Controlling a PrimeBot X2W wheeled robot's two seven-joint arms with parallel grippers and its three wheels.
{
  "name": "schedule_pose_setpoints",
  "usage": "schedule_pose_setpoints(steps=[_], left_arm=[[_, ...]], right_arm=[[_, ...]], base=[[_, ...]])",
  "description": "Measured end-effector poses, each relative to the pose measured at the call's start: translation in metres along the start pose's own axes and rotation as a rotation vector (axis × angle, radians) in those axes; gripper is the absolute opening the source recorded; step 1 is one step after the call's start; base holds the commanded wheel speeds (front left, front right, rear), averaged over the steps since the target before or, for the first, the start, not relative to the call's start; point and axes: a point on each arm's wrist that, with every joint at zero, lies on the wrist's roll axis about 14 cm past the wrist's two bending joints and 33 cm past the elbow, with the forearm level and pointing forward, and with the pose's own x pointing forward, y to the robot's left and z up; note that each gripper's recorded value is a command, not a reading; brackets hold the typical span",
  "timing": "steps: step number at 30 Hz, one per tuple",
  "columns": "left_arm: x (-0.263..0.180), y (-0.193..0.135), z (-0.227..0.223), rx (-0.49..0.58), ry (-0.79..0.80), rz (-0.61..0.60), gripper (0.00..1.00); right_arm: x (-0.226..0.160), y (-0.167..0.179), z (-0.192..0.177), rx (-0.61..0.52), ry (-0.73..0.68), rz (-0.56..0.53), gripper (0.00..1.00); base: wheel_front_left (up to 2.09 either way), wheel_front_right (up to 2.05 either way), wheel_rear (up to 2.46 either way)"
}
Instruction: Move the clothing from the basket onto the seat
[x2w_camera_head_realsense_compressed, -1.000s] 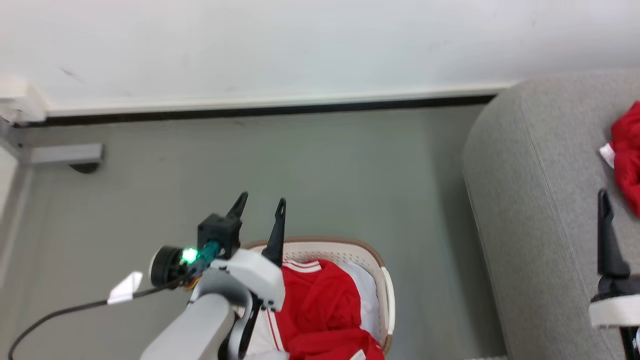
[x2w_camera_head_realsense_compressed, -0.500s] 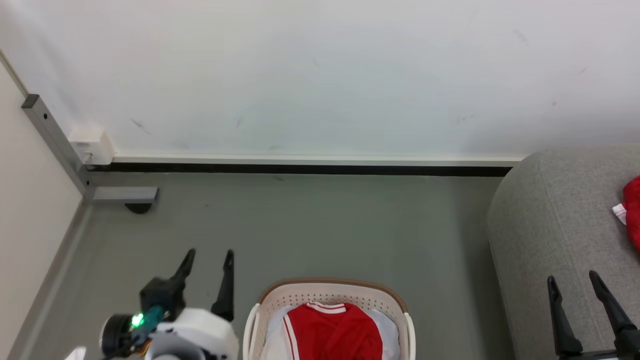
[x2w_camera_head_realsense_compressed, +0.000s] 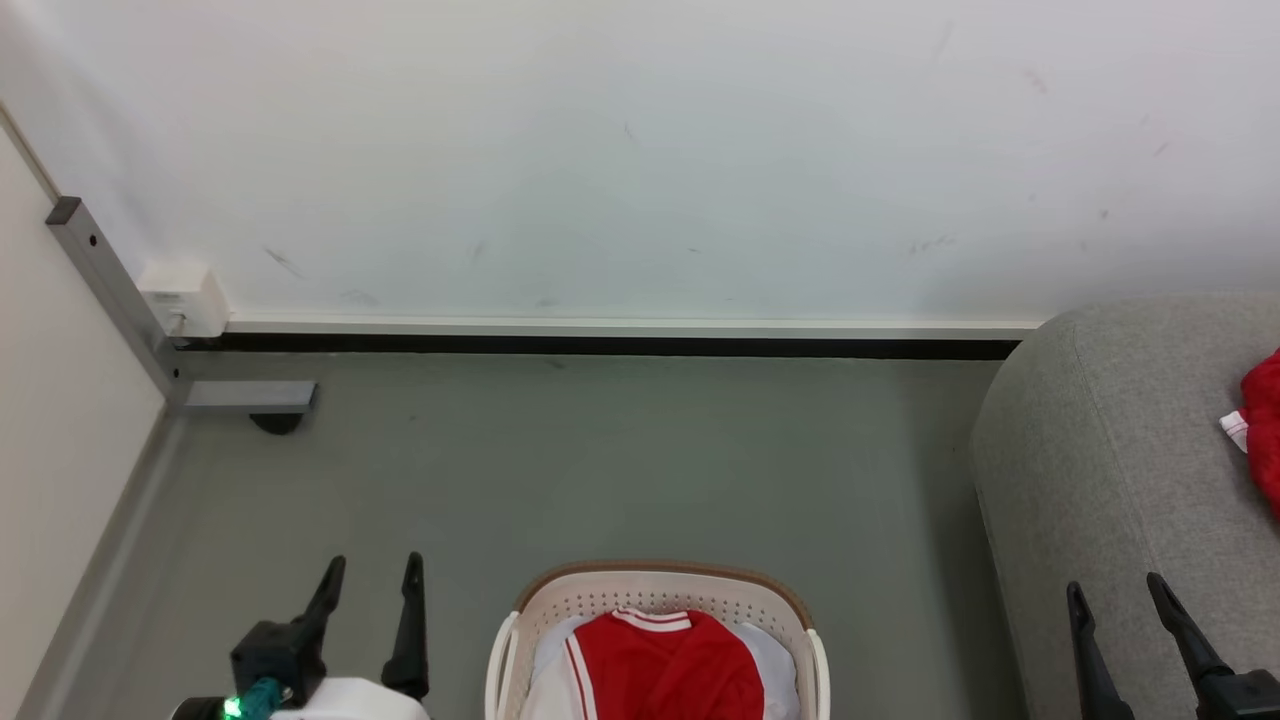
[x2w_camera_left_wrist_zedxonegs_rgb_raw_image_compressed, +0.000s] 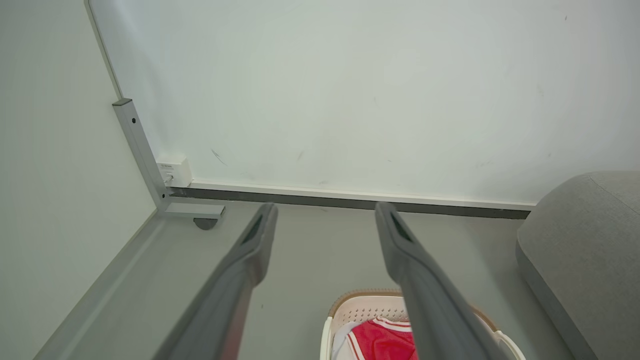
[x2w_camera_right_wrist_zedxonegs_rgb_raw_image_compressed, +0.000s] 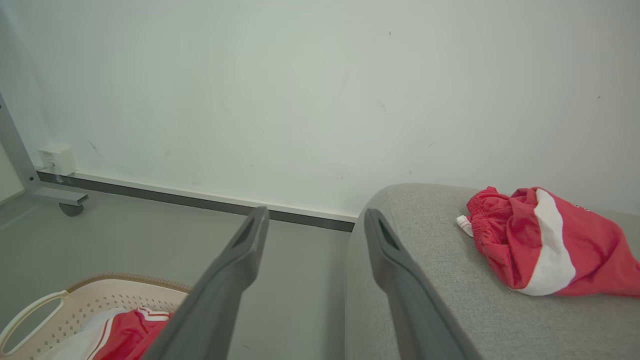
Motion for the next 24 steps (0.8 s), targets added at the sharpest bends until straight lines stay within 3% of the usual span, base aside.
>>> schedule_pose_setpoints(steps=[11,24], left_arm=[[0.011,-0.016,-0.009,-0.005,0.012,-0.046,1.00],[0.063,-0.113,-0.098,0.071,0.320,-0.330,1.00]], right_arm=[[0.010,-0.005,0.004,-0.004,-0.010,-0.006,1.00],[0.049,-0.027,-0.007,-0.004,0.009,-0.053,1.00]], base=[[0.00,0.00,0.00],[0.00,0.00,0.00]])
